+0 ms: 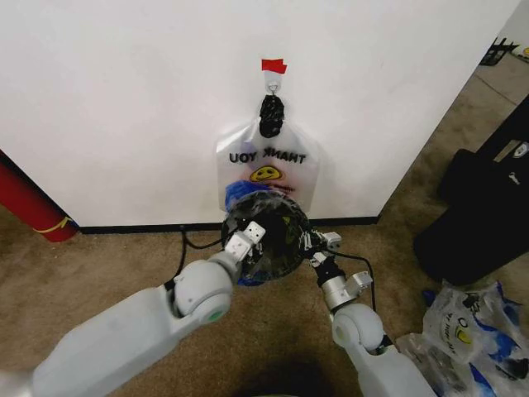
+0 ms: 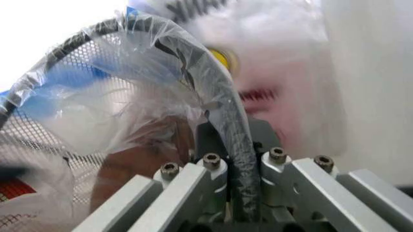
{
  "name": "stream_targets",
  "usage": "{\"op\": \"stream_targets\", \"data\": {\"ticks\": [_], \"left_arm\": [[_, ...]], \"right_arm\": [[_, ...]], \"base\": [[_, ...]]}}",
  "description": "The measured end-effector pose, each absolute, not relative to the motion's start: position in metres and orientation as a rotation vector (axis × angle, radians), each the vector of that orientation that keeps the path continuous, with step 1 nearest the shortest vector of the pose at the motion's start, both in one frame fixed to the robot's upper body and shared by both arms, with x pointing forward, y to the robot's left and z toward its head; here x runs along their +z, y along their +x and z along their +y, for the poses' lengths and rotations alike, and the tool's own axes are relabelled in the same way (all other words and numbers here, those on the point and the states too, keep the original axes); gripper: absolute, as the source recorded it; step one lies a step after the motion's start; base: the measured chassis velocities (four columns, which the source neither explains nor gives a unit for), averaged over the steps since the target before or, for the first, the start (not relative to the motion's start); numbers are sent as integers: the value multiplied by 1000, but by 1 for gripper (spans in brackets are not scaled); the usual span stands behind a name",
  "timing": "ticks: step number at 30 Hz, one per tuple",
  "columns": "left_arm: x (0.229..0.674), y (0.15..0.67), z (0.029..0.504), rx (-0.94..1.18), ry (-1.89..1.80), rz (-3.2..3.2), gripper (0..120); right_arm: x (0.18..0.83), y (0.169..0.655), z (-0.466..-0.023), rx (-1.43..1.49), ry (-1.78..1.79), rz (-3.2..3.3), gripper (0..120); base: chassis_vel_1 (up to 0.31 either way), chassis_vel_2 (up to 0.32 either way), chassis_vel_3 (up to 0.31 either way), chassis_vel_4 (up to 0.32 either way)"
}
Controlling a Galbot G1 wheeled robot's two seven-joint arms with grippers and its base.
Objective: Pick up the garbage bag from the wall and place it over the trash bin.
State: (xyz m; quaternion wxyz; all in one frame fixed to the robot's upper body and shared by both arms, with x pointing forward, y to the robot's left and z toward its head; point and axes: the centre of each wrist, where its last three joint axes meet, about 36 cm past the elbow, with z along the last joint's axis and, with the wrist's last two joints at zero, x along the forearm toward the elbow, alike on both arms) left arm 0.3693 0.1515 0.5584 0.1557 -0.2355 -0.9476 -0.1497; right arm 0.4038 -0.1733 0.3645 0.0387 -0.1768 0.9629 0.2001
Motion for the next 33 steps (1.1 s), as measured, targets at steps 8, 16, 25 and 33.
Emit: {"op": "stream_targets", "data": {"ticks": [8, 16, 25, 33], "left_arm": [[598, 341, 190, -328, -750, -2796, 20], [622, 377, 217, -324, -775, -2855, 50], [606, 406, 233, -325, -812, -2742, 83], [602, 416, 237, -312, -784, -2709, 100]], "right_arm": [[351, 411, -194, 655, -580, 2954, 0], [336, 416, -220, 656, -690, 2880, 0], [334, 410, -238, 592, -775, 2829, 0], [335, 407, -239, 545, -837, 2802, 0]], "base": [[0, 0, 0, 0], [0, 0, 0, 0], [0, 0, 0, 0], [0, 0, 0, 0]]}}
